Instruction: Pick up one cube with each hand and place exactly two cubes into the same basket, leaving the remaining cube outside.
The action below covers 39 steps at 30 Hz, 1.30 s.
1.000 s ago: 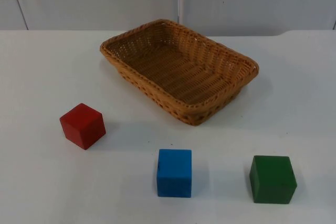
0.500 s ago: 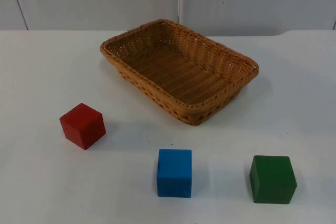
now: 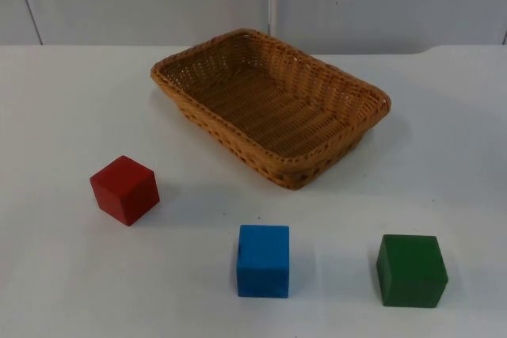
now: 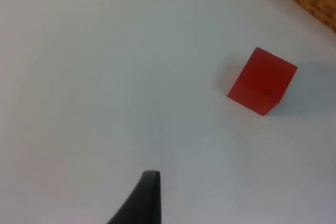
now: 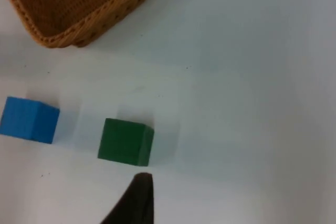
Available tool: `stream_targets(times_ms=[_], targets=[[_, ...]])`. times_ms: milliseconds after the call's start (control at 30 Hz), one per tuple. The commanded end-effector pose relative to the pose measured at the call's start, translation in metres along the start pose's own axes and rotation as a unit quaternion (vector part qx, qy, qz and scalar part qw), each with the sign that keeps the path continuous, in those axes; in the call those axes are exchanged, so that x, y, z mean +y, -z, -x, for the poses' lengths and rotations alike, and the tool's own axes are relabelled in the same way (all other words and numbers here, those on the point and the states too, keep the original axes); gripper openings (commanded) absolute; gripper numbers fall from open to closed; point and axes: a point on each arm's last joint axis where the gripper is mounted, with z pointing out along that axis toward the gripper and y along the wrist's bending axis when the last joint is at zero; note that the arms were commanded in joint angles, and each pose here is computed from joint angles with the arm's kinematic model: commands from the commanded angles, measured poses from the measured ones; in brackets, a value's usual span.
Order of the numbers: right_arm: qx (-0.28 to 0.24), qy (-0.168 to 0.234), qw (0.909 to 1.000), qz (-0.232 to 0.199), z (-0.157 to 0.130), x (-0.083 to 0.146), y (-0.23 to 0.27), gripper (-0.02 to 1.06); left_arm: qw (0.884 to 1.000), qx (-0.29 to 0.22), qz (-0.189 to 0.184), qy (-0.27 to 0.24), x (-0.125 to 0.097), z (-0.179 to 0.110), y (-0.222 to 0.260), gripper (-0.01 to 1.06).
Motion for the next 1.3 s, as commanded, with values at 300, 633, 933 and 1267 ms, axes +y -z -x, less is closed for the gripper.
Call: stream_targets(times_ms=[300,633,933,1267], targets=[[0.023,0.013,0.9991,0.033,0.006,0.009,-0.014,1.05,1.000,-0.008,-0.014,0.003,-0.002,0.040,-0.009,1.05],[0.053,0.062,0.9932,0.084,0.007,0.046,-0.038,1.05,0.999,0.027,-0.021,-0.006,0.000,0.054,-0.032,1.05],[0.108,0.085,0.9854,0.101,0.000,0.087,-0.079,1.05,0.996,0.046,-0.067,-0.024,-0.006,0.054,-0.051,1.05],[0.139,0.063,0.9873,0.046,-0.012,0.114,-0.124,1.05,0.991,0.067,-0.117,-0.019,-0.012,0.053,-0.076,1.05]])
